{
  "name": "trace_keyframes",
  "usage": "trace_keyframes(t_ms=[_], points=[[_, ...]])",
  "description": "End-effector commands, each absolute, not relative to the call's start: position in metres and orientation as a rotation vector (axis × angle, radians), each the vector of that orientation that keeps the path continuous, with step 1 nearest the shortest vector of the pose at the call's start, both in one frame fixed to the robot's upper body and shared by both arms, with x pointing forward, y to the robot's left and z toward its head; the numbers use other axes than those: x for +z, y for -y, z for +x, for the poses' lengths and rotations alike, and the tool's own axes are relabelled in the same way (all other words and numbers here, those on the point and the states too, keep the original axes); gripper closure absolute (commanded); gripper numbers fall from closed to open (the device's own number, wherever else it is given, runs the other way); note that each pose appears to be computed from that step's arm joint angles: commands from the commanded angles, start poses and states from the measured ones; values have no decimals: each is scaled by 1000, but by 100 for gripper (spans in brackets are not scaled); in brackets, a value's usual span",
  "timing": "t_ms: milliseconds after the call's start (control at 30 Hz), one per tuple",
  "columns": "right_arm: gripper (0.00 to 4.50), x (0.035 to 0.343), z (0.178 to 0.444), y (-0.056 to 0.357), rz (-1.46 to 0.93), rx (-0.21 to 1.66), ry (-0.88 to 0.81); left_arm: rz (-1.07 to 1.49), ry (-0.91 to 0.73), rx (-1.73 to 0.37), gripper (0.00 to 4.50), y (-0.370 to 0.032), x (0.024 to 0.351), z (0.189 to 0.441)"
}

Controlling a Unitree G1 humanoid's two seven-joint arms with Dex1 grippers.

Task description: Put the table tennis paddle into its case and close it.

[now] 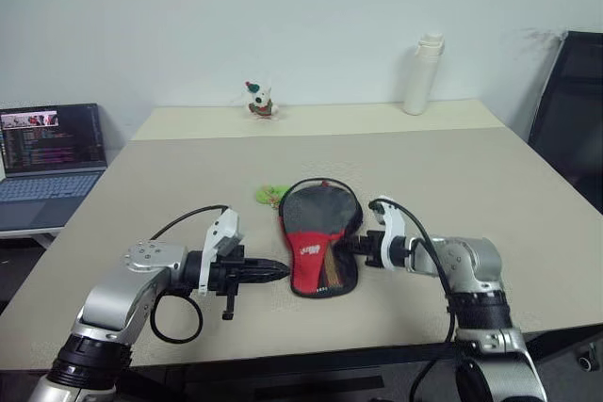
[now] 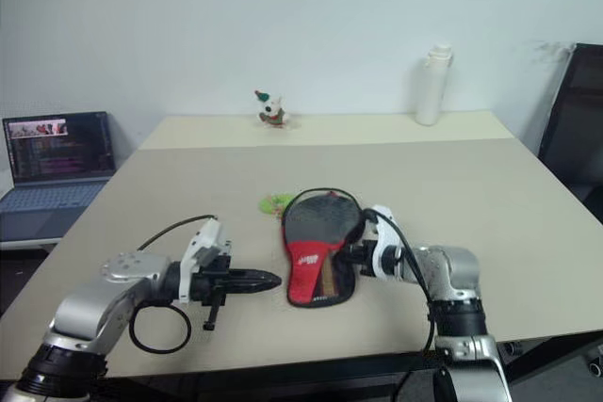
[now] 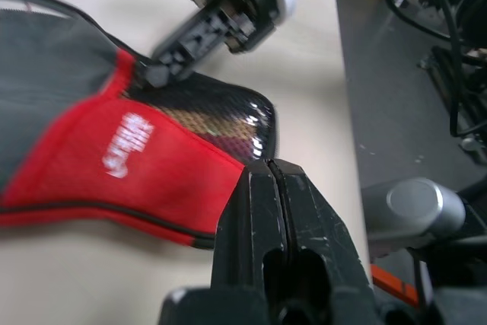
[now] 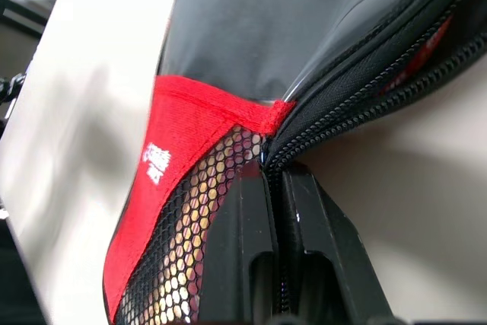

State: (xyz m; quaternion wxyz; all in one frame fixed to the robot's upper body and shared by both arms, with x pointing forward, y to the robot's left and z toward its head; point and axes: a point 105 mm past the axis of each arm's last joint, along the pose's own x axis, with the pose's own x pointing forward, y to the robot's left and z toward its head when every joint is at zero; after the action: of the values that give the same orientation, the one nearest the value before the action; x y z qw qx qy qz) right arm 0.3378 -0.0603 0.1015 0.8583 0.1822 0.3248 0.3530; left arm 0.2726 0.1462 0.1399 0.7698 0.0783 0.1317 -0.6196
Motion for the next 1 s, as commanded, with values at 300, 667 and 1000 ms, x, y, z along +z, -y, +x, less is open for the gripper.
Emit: trace_keyframes(t_ms=[300, 667, 1000], points=[[449, 104, 305, 75, 399, 714, -696, 194, -267, -1392, 450, -143, 145, 269], [449, 97, 286, 68, 456, 714, -715, 206, -264, -1394, 450, -147, 142, 272], [449, 94, 279, 55, 495, 728, -723, 211, -266, -1392, 450, -149, 139, 272]])
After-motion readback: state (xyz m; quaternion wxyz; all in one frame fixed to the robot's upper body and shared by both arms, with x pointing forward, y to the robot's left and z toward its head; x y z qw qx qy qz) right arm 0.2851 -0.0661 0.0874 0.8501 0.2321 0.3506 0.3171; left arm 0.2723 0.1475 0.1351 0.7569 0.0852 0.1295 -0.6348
